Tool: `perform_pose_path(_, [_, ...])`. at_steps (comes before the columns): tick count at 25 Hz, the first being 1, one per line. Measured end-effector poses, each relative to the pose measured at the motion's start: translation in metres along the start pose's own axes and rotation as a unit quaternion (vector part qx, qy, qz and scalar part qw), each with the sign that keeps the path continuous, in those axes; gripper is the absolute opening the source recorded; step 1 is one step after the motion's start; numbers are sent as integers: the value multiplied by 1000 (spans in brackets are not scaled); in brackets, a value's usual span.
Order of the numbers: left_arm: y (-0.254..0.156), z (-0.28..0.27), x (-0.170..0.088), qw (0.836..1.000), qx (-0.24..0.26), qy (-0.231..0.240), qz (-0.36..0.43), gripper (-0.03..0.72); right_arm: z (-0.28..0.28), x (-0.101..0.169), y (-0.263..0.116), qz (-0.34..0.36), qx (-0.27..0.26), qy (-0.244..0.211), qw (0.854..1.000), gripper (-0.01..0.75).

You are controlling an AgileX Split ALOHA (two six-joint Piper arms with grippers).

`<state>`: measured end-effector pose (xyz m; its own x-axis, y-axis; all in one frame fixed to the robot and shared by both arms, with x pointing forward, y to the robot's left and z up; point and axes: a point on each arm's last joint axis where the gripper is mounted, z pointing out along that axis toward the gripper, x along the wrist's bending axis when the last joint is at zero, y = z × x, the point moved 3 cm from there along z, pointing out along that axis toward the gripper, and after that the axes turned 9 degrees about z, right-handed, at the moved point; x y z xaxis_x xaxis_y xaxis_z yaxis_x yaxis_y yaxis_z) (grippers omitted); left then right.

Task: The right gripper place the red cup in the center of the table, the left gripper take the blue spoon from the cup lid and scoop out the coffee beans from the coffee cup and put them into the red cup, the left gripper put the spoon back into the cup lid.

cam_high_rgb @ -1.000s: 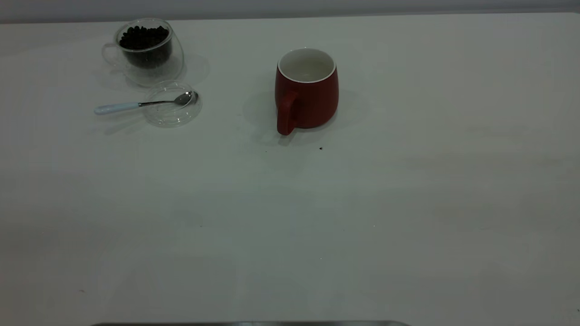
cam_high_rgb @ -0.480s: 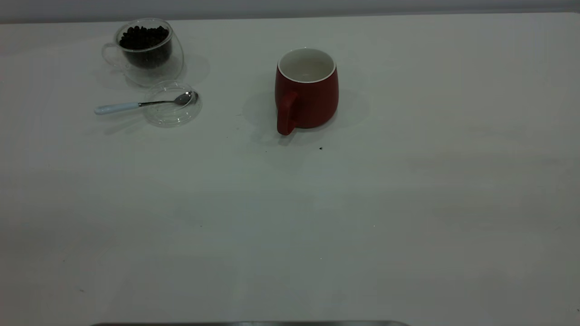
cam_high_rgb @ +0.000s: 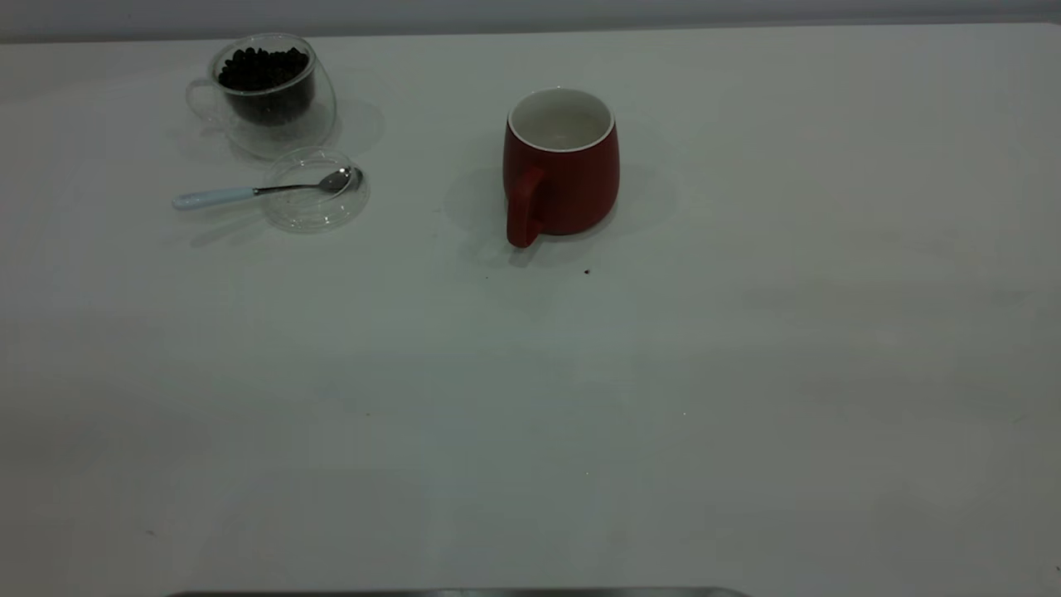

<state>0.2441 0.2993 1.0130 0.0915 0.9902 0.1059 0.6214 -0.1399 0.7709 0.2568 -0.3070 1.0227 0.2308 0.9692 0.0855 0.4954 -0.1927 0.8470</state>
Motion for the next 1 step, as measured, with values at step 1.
perform_pose_path(1, [0,0,0,1000,0,0,0,461,0,0,0,0,0,0,1000,532])
